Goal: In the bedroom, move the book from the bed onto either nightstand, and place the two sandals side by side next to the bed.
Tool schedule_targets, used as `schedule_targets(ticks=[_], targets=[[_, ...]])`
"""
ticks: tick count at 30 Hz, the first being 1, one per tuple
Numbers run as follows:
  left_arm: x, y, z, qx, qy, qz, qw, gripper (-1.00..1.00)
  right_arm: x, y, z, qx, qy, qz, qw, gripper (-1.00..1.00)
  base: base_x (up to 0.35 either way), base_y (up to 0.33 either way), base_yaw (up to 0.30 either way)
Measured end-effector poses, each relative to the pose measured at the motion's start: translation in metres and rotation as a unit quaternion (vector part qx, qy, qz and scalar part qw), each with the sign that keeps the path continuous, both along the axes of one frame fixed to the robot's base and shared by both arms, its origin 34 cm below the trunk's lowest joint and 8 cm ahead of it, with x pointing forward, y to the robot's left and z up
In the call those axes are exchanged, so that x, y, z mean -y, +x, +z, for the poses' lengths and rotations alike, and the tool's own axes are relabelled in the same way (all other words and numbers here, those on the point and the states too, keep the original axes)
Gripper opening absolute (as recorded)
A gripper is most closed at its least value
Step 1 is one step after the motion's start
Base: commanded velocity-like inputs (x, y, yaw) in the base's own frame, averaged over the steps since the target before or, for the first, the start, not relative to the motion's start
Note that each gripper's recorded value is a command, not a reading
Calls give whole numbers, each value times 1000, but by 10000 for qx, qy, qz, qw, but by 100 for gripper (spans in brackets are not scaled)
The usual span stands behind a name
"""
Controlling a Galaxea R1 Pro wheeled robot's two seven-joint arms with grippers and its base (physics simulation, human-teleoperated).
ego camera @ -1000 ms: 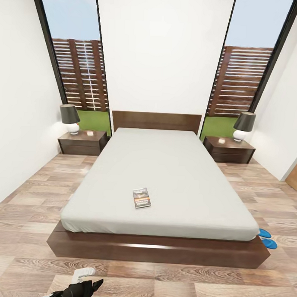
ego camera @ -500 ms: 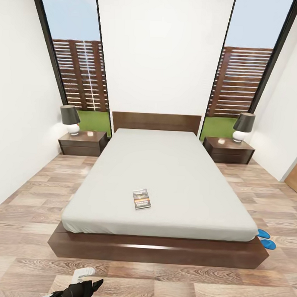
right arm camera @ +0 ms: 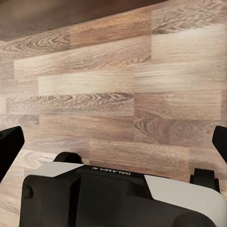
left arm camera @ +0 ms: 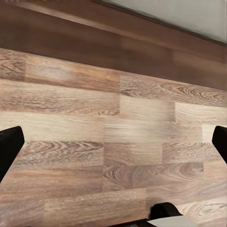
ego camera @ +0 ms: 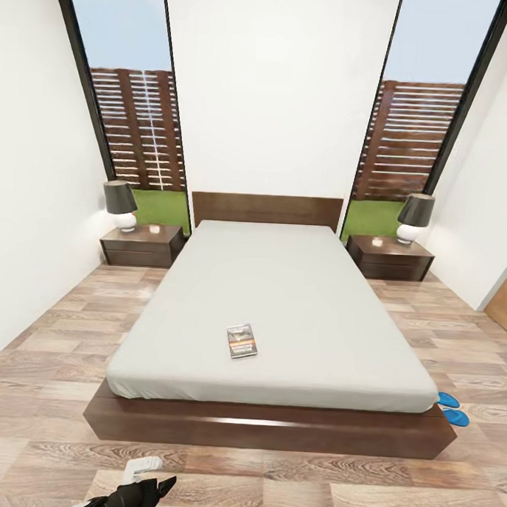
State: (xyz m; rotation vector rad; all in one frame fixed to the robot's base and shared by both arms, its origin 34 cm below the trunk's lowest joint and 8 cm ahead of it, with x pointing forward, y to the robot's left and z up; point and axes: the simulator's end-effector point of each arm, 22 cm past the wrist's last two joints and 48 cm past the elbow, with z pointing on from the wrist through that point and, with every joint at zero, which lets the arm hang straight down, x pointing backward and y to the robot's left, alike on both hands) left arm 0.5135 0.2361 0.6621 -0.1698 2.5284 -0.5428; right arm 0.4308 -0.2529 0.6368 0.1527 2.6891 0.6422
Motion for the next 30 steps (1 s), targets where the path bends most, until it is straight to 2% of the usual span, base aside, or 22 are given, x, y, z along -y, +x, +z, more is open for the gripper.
schedule_targets(ticks=[30], targets=[[0, -10, 27, -6, 0, 0, 10000, 100, 0, -10, 27, -6, 3, -3, 10000, 100, 0, 0, 0]])
